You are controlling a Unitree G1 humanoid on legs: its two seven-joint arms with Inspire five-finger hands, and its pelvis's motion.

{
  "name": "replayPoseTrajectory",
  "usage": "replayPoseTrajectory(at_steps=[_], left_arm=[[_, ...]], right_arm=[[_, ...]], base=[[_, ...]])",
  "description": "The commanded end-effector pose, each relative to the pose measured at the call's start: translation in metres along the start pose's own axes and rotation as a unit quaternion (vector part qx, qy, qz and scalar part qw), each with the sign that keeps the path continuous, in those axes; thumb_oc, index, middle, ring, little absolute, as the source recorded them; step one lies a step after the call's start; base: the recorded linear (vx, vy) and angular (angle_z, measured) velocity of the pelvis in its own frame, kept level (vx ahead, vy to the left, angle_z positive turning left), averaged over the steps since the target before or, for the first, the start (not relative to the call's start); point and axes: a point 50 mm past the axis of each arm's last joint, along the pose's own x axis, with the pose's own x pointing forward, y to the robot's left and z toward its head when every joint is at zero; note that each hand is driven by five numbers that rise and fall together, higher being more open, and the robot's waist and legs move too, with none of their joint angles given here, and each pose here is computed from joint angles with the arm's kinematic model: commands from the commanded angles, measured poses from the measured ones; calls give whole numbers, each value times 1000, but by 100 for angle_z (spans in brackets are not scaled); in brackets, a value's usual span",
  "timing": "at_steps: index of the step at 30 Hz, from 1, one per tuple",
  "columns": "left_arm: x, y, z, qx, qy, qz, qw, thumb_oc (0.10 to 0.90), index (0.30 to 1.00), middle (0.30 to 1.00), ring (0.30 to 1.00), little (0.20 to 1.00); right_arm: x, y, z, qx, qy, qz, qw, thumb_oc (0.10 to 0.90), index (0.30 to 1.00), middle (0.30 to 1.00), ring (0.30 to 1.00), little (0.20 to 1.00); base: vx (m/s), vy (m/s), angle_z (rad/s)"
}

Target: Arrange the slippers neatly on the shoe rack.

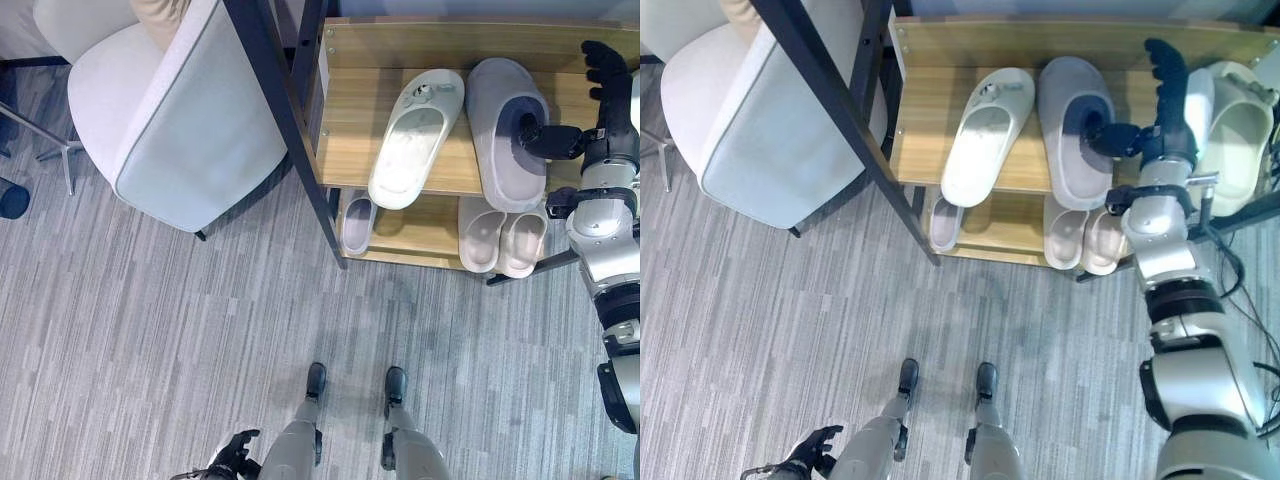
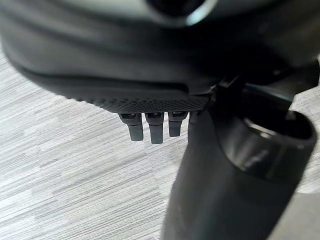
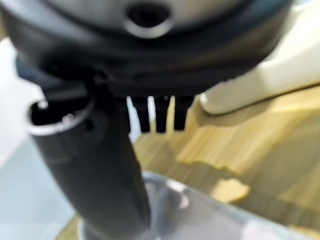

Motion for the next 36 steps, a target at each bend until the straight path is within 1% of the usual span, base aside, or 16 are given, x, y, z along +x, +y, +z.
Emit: replayPoseTrajectory(at_steps=[1,4,5,6,7,15,20,22,24,26,28,29,30,31,32,36], left_arm=[[-4,13,-23,27,41,16,999,800,900,900,900,900],[-5,15,-26,25,47,18,998,800,900,900,900,900],[-5,15,-26,23,49,18,998,800,900,900,900,900],[-5,16,-27,21,50,20,998,800,900,900,900,900],[-5,16,-27,21,50,20,998,800,900,900,900,900],[-3,15,-23,14,51,19,998,800,900,900,900,900],[0,23,-15,9,47,33,998,800,900,900,900,900],[1,23,-12,3,47,36,998,800,900,900,900,900],[4,23,-1,-6,36,38,999,800,900,900,900,900],[2,17,-7,17,48,33,998,800,900,900,900,900],[1,13,-11,12,56,24,998,800,900,900,900,900],[1,11,-13,8,59,22,998,800,900,900,900,900],[0,11,-14,9,61,22,998,800,900,900,900,900],[0,7,-15,-1,64,17,998,800,900,900,900,900],[-1,7,-16,0,65,17,998,800,900,900,900,900],[-1,1,-17,-23,67,10,997,800,900,900,900,900]], right_arm=[[18,-25,35,22,-68,-36,997,585,578,578,578,578],[14,-21,23,20,-49,-27,998,525,488,488,488,488],[13,-20,21,20,-47,-24,998,493,439,439,439,439],[11,-19,16,17,-38,-21,999,420,331,331,331,331],[11,-19,16,17,-38,-21,999,400,300,300,300,300],[-3,-15,-4,6,-11,-16,1000,400,300,300,300,300],[-20,-11,-14,11,-8,-19,1000,400,300,300,300,300],[-31,-7,-12,25,-24,-17,999,400,300,300,300,300],[-47,-2,-11,36,-40,-14,998,400,300,300,300,300],[-74,2,-17,63,-37,-32,997,400,300,300,300,300],[-90,5,-20,68,-36,-25,997,400,300,300,300,300],[-100,11,-20,87,-33,-16,996,400,300,300,300,300],[-102,11,-21,87,-31,-16,996,400,300,300,300,300],[-121,20,-26,125,-11,4,992,400,300,300,300,300],[-122,20,-26,125,-10,5,992,400,300,300,300,300],[-168,35,-38,232,54,60,969,400,300,300,300,300]], base=[[1,-2,6],[1,-3,3],[0,0,0],[0,0,0],[-8,4,3],[-1,3,1],[0,0,0],[17,3,1],[30,9,-3],[52,34,-1],[30,36,-2],[11,22,-5],[0,0,0],[0,0,0],[0,0,0],[-12,16,-13]])
